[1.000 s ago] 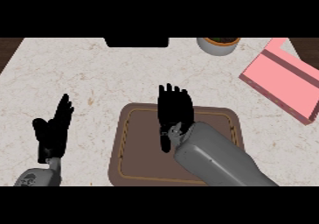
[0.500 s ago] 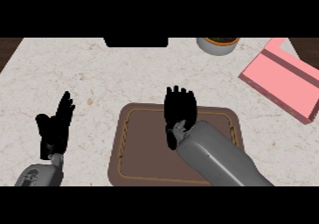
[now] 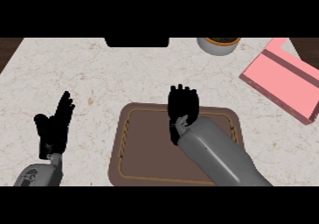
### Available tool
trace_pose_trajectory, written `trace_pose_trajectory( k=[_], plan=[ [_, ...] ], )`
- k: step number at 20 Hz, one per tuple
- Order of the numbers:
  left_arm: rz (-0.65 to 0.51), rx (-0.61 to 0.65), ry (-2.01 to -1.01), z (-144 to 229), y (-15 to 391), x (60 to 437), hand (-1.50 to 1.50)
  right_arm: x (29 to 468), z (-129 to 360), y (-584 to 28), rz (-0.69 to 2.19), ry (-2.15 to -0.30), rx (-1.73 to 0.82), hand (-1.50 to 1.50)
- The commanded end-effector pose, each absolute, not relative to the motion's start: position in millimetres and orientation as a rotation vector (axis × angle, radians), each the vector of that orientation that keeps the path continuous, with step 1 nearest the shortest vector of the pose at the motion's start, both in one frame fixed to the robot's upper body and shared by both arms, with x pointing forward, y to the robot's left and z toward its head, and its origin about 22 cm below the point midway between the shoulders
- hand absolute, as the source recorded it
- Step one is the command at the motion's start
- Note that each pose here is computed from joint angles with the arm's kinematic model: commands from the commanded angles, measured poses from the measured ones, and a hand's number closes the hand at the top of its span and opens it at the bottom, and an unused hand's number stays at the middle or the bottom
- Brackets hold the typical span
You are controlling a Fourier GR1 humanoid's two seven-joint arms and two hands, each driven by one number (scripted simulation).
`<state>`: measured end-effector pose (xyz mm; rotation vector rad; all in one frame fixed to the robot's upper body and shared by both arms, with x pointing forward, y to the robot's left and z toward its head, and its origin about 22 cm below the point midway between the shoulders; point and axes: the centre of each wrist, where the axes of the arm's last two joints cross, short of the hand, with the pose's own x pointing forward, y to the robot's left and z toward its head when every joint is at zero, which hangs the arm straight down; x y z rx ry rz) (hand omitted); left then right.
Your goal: Pick the eggplant from the tray and place it in the cardboard box
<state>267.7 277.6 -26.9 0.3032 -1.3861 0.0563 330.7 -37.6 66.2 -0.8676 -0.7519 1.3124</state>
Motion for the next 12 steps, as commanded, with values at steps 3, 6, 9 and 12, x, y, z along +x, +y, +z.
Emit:
trace_pose_trajectory(
  k=[3,6,9,12],
  plan=[
    [0.052,0.296,-1.385,-24,289,262,0.00,324,39,-36,1.289,-0.662,-0.905,-1.50],
    [0.067,0.292,-1.386,-39,260,267,0.00,328,41,-42,1.296,-0.678,-0.905,-1.50],
    [0.066,0.302,-1.406,-30,277,260,0.00,331,40,-41,1.305,-0.666,-0.886,-1.50],
    [0.056,0.309,-1.383,-12,257,259,0.00,323,19,-49,1.292,-0.679,-0.893,-1.50]
  ],
)
